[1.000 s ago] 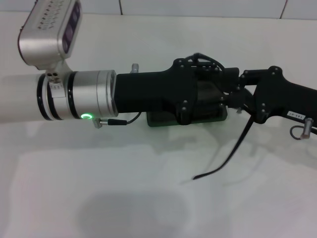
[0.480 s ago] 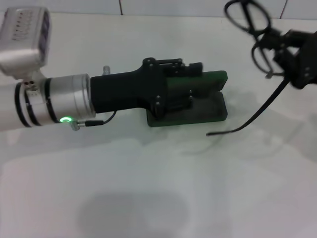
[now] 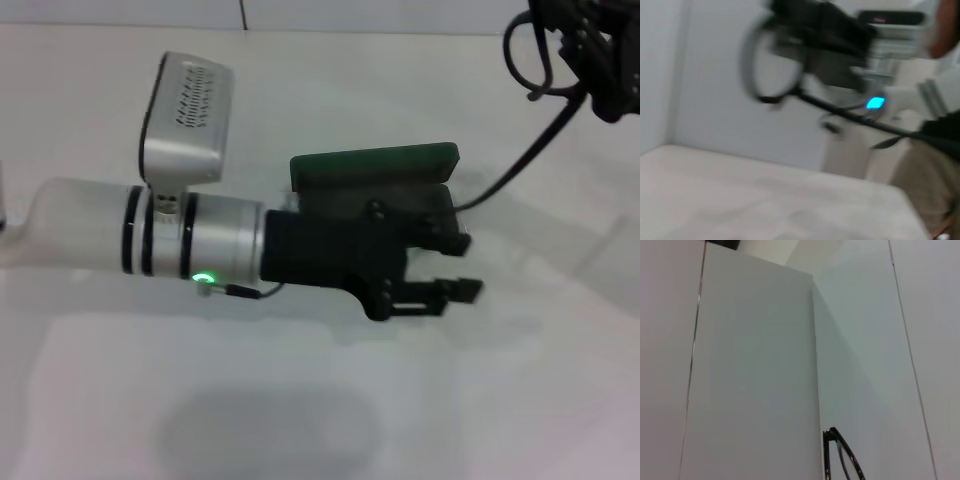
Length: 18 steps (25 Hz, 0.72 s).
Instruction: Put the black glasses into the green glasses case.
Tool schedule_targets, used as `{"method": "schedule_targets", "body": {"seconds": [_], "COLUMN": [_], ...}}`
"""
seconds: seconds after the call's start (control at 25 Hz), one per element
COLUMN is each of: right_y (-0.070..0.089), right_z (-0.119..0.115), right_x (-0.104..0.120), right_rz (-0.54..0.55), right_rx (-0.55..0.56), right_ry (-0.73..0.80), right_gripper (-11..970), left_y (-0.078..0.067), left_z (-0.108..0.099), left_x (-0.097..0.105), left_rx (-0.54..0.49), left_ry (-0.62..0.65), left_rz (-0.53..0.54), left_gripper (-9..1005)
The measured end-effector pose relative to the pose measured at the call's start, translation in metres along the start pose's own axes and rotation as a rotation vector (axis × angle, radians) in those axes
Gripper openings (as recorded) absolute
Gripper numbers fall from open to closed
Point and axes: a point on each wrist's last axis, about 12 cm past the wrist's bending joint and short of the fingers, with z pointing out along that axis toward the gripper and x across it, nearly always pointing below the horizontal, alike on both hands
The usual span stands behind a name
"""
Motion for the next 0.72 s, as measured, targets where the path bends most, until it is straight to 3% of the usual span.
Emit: {"method": "schedule_targets", "body": {"seconds": [0.36, 0.72], "right_y": [-0.005, 0.002], "right_z": [0.012, 0.015], "right_x": [0.011, 0.025], "right_rz": [0.071, 0.121], "right_rx": [0.053, 0.023], "right_ry": [0.007, 0.083], "right_gripper": [73, 77], "left_y": [-0.012, -0.014], "left_z": [0.011, 0.011], "left_x": [-0.024, -0.024], "left_rx": [0.116, 0.123], "left_ry": [-0.171, -0.192], "left_rz": [0.023, 0.016], "left_gripper": [485, 485]}}
